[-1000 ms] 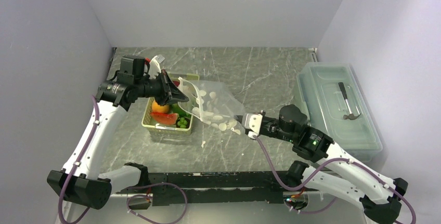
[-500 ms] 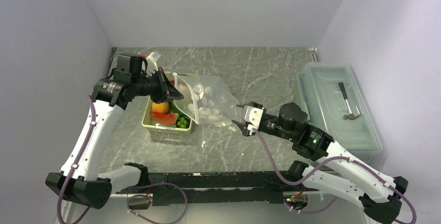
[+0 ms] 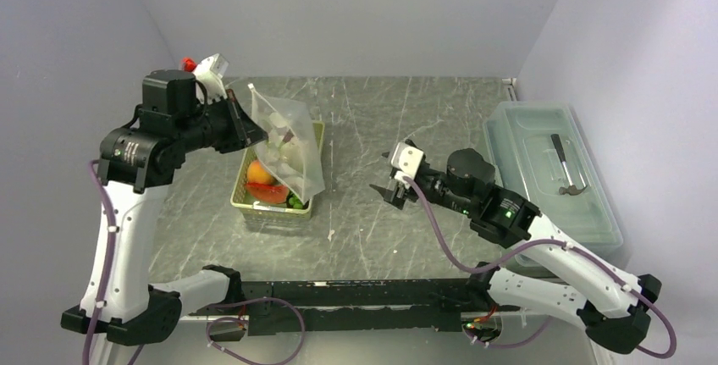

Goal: Place the food in the zip-top bag and seal the zipper
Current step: Pick up the zipper food storage bag at the center of the board, then move the bin to the center of the board.

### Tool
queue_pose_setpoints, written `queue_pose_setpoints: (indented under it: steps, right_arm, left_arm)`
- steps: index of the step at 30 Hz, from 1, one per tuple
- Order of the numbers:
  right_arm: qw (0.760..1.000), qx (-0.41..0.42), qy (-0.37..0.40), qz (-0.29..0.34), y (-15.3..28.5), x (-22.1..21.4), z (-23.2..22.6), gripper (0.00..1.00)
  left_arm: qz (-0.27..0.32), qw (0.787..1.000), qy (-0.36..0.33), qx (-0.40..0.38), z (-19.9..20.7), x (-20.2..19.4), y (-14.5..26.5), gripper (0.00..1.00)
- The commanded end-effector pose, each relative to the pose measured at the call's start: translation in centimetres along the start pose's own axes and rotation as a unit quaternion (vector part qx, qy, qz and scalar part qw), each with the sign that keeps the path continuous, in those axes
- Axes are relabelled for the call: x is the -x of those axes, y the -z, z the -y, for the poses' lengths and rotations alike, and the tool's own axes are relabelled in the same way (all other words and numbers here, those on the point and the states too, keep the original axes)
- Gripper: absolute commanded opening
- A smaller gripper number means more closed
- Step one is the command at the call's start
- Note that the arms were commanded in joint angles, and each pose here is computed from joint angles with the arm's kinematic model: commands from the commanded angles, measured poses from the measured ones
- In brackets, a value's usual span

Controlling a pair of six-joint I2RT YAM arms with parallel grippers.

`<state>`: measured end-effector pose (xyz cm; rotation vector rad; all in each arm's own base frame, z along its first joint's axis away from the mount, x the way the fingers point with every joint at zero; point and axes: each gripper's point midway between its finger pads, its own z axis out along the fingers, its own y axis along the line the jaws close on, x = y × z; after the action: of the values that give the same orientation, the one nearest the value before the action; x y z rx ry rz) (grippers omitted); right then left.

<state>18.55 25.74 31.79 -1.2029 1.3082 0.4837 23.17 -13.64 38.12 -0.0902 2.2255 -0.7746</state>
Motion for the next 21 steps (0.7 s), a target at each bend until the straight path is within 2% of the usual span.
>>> queue_pose_setpoints:
  steps: [1,4,10,14,21]
  right_arm:
    - [0.997,-0.051,-0.058,0.006,-0.3,1.6,2.0,0.73]
    - [0.994,-0.066,-0.084,-0.005,-1.0,1.5,2.6,0.78]
    - [0.978,-0.118,-0.166,-0.044,-3.0,0.8,4.3,0.79]
    - [0.968,-0.113,-0.215,-0.069,-4.7,0.6,4.1,0.79]
    - [0.93,-0.165,-0.31,-0.11,-7.6,-1.8,4.5,0.75]
  left_arm:
    - [0.035,0.996,-0.038,0.079,-2.4,0.8,2.7,0.0]
    - [0.06,0.99,-0.049,0.116,-3.5,1.3,4.2,0.0]
    - [0.094,0.974,-0.066,0.196,-6.4,1.6,6.3,0.0]
    - [0.112,0.962,-0.073,0.236,-8.0,1.6,7.4,0.0]
    - [0.131,0.943,-0.08,0.294,-10.0,1.6,9.1,0.0]
